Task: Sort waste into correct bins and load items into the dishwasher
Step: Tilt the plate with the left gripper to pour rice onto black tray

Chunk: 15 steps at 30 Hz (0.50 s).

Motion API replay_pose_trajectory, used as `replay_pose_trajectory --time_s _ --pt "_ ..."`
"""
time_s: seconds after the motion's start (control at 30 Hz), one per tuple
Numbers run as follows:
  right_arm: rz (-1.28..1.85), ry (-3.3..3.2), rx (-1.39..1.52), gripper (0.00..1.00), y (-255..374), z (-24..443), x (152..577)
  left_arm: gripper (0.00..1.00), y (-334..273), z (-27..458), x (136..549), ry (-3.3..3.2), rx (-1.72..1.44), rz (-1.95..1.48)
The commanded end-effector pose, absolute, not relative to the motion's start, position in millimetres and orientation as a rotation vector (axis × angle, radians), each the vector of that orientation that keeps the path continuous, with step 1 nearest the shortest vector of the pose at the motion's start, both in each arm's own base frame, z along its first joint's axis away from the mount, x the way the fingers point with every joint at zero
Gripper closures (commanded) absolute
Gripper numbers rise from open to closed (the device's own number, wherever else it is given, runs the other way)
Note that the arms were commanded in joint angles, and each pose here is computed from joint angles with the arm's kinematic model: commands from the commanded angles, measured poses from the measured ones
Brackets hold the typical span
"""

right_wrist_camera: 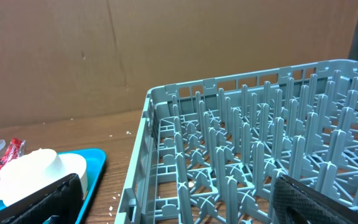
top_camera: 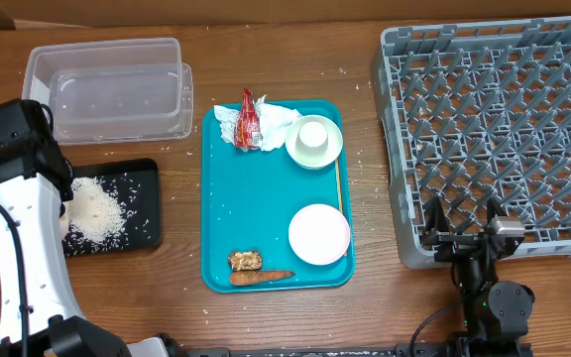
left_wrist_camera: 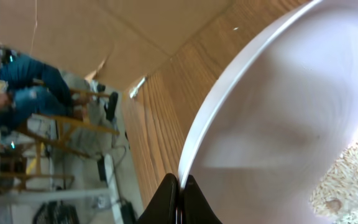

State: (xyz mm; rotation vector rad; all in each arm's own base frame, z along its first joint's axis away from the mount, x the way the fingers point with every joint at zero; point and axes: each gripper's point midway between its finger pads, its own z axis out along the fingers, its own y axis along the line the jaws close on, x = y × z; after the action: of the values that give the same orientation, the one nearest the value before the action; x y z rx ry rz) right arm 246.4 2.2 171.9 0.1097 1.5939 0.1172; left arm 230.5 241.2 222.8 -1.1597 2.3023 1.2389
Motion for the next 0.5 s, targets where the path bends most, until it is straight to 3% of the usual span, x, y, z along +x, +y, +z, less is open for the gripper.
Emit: replay_pose_trajectory --time_s 0.0,0.47 --pt "0.107 1.589 0.113 0.00 0.3 170.4 246.5 0.96 239.0 242.8 239.2 2.296 -1.011 1.337" --pt "0.108 1.589 0.114 0.00 0.3 170.4 246.5 0.96 226.5 271.6 253.9 2.256 -0.764 1.579"
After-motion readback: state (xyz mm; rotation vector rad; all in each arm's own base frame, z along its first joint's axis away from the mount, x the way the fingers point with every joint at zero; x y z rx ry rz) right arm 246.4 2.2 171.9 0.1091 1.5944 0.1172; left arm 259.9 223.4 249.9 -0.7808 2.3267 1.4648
